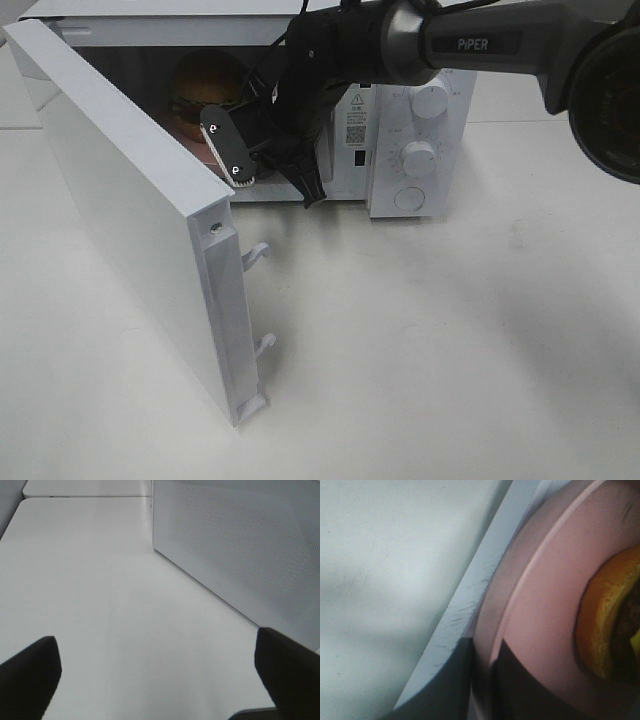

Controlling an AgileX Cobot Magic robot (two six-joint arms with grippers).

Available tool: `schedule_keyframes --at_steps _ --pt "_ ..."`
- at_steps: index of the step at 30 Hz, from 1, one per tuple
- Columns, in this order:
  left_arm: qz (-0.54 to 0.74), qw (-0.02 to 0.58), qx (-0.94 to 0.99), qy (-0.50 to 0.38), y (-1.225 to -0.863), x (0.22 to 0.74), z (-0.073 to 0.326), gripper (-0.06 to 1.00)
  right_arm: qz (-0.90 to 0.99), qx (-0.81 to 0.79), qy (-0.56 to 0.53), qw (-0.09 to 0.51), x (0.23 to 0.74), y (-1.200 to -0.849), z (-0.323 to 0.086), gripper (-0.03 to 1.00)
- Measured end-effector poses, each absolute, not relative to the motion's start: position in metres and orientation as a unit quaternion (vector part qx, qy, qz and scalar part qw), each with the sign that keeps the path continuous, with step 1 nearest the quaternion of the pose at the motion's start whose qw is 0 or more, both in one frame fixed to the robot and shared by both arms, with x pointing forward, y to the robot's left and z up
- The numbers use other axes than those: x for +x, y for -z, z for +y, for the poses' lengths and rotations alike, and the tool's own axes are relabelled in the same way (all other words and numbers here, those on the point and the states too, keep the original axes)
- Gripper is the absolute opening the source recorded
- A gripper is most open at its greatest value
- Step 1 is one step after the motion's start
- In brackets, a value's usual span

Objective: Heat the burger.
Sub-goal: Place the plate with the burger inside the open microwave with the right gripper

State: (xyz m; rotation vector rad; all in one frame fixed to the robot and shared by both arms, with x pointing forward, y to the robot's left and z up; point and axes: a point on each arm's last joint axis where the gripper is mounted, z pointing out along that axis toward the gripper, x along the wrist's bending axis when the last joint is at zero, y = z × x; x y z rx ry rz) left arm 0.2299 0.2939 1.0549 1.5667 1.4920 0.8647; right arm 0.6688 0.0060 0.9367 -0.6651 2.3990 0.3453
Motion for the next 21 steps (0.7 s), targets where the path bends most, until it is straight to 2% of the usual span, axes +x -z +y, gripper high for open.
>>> schedule_keyframes --at_steps 3,5,7,8,11,13,21 --pt "0.588 0.395 0.618 -0.341 -1.055 0.23 0.294 0.97 0.904 -0.247 -0.131 0.324 0.672 -0.939 0.007 0.15" --pt "0.588 0.395 0.618 -0.341 -1.055 0.23 0.294 0.97 0.899 -0.242 -0.134 0.338 0.674 -0.942 0.008 0.26" --pt "0.588 0.395 0.618 -0.341 -1.055 0.23 0.294 0.97 0.899 -0.24 -0.135 0.34 0.675 -0.943 0.008 0.3" --pt "0.588 0.395 0.618 -0.341 -1.055 0.23 0.294 0.97 0.901 -0.236 -0.137 0.339 0.675 -0.943 0.008 0.37" --pt "0.588 0.395 0.618 -0.341 -1.055 0.23 0.294 0.97 0.901 -0.235 -0.137 0.337 0.674 -0.943 0.008 0.4" --pt "0.588 0.395 0.618 -0.341 -1.055 0.23 0.294 0.97 0.908 -0.224 -0.138 0.325 0.673 -0.941 0.007 0.5" --pt "0.588 0.395 0.618 -0.341 -1.055 0.23 0.294 0.97 0.915 -0.19 -0.157 0.319 0.671 -0.952 0.007 0.61"
